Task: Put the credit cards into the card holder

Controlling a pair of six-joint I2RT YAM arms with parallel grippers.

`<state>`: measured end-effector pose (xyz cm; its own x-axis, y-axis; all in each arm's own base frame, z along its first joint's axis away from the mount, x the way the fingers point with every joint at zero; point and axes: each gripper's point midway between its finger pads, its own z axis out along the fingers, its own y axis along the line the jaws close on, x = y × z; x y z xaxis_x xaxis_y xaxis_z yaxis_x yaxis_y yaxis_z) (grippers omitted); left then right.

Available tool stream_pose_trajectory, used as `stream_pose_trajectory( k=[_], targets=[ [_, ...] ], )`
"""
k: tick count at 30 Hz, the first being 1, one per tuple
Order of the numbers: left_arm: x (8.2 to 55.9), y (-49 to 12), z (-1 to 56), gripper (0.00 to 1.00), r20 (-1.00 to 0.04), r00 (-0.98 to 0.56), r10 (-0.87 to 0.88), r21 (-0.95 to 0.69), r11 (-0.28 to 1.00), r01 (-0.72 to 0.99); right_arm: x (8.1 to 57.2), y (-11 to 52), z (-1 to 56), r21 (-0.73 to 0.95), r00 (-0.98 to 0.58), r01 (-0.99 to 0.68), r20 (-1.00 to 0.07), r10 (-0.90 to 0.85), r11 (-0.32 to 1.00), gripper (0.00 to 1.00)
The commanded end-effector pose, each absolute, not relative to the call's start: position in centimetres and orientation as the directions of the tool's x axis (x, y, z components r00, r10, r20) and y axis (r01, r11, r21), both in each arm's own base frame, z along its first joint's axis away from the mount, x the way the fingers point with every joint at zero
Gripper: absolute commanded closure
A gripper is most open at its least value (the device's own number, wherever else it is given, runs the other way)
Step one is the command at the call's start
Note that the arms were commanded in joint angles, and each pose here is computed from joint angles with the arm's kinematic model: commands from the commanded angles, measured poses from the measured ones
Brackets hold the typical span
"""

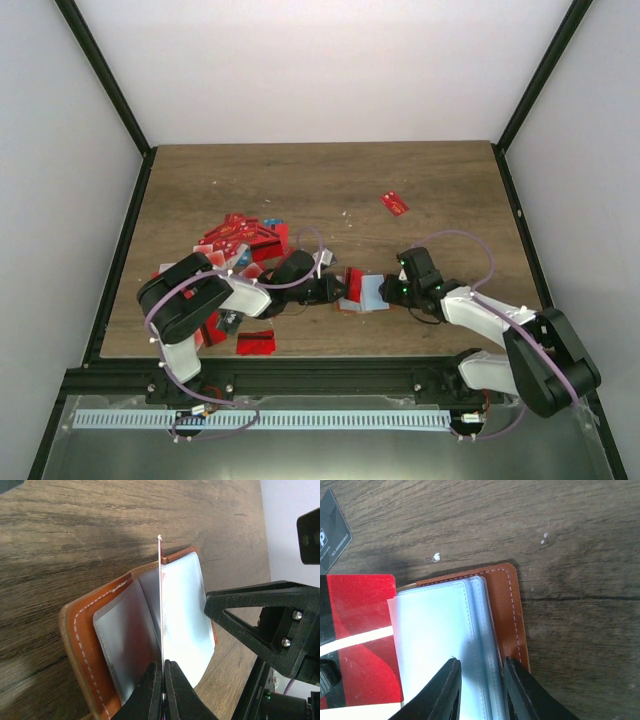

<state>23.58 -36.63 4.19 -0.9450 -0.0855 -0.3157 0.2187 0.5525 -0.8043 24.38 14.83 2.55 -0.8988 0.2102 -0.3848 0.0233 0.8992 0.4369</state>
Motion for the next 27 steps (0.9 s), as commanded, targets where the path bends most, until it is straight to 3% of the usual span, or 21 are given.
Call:
stream_pose_trajectory(
  k=[1, 27],
  targets=[
    [23.0, -36.5, 4.4, 0.96, -0.276, -0.958, -0.074, -0.795, 0.578, 0.184, 22.5, 14.6, 1.5, 0.454, -0.923, 0.055, -0.317, 0.219, 0.889, 0.74],
    [21.8, -37.3, 4.9, 0.96, -0.163, -0.983, -0.078, -0.849, 0.519, 0.099, 19.7, 15.2, 0.7, 0.552, -0.928, 0.136, -0.22, 0.302, 0.823, 0.78]
  ],
)
